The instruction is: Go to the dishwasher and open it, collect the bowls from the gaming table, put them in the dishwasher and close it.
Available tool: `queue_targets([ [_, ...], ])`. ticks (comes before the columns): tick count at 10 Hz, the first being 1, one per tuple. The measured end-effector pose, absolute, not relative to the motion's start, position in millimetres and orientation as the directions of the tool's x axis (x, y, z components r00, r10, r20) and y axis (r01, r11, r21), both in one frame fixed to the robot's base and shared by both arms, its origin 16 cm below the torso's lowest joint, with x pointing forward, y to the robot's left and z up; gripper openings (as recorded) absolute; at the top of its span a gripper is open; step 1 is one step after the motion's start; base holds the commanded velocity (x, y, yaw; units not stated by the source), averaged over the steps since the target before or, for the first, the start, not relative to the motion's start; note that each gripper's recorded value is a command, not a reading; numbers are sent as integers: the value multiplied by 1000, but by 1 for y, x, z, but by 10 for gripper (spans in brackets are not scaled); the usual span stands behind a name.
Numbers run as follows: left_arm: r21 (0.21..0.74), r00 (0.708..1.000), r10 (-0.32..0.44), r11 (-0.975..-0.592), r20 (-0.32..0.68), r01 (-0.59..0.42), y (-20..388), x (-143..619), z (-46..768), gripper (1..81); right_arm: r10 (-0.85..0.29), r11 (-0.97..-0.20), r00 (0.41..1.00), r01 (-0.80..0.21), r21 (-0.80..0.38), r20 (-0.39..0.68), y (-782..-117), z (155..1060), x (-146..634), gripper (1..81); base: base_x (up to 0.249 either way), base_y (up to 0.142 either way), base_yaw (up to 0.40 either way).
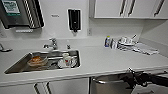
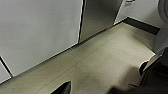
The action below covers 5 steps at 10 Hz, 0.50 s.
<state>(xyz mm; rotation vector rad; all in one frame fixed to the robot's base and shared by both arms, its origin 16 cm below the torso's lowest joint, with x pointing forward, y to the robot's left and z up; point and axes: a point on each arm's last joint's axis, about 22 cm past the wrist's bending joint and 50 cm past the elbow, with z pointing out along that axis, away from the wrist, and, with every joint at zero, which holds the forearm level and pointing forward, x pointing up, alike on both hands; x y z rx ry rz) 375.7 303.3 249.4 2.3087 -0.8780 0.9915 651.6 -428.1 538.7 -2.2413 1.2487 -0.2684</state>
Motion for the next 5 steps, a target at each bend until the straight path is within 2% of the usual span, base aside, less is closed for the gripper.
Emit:
queue_targets([
  [5,181,546,-352,-692,760,-699,303,378,250,811,-822,-424,560,-725,-543,-105,-429,535,634,811,0,0,0],
])
